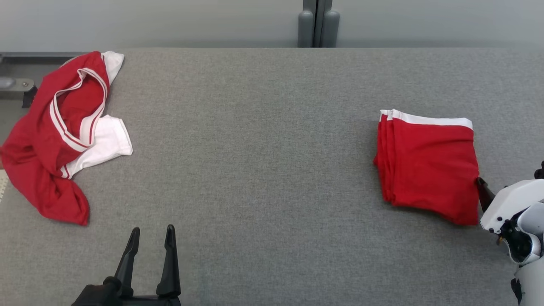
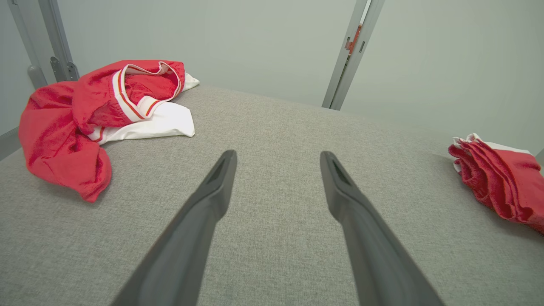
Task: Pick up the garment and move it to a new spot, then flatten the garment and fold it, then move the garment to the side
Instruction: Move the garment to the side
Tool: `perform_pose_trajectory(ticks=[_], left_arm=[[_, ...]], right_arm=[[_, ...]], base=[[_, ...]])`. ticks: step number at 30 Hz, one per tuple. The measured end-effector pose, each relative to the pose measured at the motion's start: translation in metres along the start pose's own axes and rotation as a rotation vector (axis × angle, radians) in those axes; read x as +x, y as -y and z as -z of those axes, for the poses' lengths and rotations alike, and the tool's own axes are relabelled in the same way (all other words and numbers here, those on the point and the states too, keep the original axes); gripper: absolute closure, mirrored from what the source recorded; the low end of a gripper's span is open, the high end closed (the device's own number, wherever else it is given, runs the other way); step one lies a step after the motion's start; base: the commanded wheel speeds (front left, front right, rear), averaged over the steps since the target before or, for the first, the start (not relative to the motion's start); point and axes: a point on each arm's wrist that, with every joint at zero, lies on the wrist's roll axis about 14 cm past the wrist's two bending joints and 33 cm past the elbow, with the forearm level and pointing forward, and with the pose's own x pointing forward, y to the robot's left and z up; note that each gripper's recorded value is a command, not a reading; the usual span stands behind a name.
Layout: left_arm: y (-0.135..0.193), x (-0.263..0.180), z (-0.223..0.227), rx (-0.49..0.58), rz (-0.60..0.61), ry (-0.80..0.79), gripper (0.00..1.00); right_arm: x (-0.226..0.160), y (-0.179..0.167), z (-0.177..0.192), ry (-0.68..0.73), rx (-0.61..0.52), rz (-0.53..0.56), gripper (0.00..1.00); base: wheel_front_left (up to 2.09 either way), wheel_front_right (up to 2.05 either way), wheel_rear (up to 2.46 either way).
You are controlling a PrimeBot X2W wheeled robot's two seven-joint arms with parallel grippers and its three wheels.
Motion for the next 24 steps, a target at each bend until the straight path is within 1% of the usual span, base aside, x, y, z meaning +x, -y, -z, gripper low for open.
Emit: perform_pose_trajectory(ticks=[3, 6, 7, 8, 9, 12, 14, 18, 24], left_arm=[[-0.005, 0.002, 0.001, -0.001, -0.016, -0.004, 0.0], [-0.01, 0.001, 0.004, 0.0, -0.032, -0.016, 0.0], [-0.011, 0.002, 0.005, 0.0, -0.036, -0.02, 0.0], [-0.011, 0.003, 0.008, 0.0, -0.039, -0.028, 0.0], [-0.011, 0.004, 0.009, 0.0, -0.038, -0.033, 0.0], [-0.007, 0.01, 0.011, -0.002, -0.021, -0.039, 0.0], [-0.002, 0.015, 0.013, -0.005, -0.002, -0.042, 0.0], [0.015, 0.031, 0.015, -0.001, 0.064, -0.044, 0.0], [0.044, 0.068, 0.024, 0.05, 0.198, -0.047, 0.0]], right_arm=[[0.013, -0.011, 0.005, -0.024, 0.044, -0.016, 0.0], [0.023, -0.018, 0.012, -0.051, 0.054, -0.027, 0.0], [0.026, -0.02, 0.014, -0.061, 0.065, -0.031, 0.13], [0.031, -0.023, 0.015, -0.067, 0.089, -0.037, 0.95], [0.034, -0.025, 0.013, -0.061, 0.101, -0.041, 1.0], [0.037, -0.035, 0.006, -0.039, 0.133, -0.068, 1.0], [0.037, -0.033, 0.0, -0.021, 0.136, -0.067, 1.0], [0.031, -0.004, -0.021, 0.059, 0.129, -0.007, 1.0], [0.031, 0.053, -0.07, 0.191, 0.016, 0.147, 1.0]], base=[[0.0, 0.0, 0.0], [0.0, 0.0, 0.0], [0.0, 0.0, 0.0], [0.0, 0.0, 0.0], [0.0, 0.0, 0.0], [0.0, 0.0, 0.0], [0.0, 0.0, 0.0], [0.0, 0.0, 0.0], [0.0, 0.0, 0.0]])
